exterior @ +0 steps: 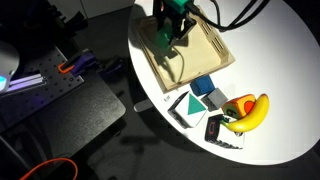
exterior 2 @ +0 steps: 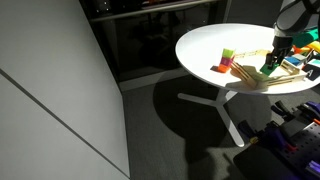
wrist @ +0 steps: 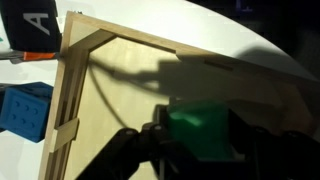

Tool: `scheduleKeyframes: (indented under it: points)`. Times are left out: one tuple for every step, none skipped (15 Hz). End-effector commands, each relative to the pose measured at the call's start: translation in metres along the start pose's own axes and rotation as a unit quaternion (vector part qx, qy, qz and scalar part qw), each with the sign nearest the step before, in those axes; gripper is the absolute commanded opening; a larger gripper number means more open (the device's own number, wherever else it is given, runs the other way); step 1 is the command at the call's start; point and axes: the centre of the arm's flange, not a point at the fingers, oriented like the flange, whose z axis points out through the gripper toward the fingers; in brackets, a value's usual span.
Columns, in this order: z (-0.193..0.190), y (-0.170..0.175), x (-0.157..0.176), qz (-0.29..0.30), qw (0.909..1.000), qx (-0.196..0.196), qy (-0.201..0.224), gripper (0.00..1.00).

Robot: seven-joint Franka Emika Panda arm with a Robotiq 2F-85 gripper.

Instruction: Remove the green block from the wooden tray and stack it on top of the light green block

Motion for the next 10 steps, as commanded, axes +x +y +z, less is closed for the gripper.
scheduleKeyframes:
  points:
    - [-0.037,-0.007,-0.008,0.002,0.9997,-0.003,0.024,0.32]
    - [-0.044,-0.009,-0.007,-0.001,0.9994,-0.003,0.034,0.32]
    - [-0.05,-0.012,-0.006,-0.003,0.9989,-0.004,0.046,0.32]
    - [-0.056,-0.015,-0.004,-0.008,0.9983,-0.003,0.058,0.32]
    - [-0.061,-0.018,-0.003,-0.01,0.9975,-0.003,0.069,0.32]
    - [-0.067,-0.022,-0.001,-0.015,0.9968,-0.002,0.078,0.32]
    - [-0.072,-0.026,0.002,-0.019,0.9961,0.0,0.086,0.32]
    - [-0.076,-0.031,0.004,-0.023,0.9954,0.001,0.093,0.32]
    - [-0.081,-0.035,0.006,-0.025,0.9945,0.001,0.102,0.32]
    - [-0.086,-0.038,0.009,-0.026,0.9933,0.0,0.113,0.32]
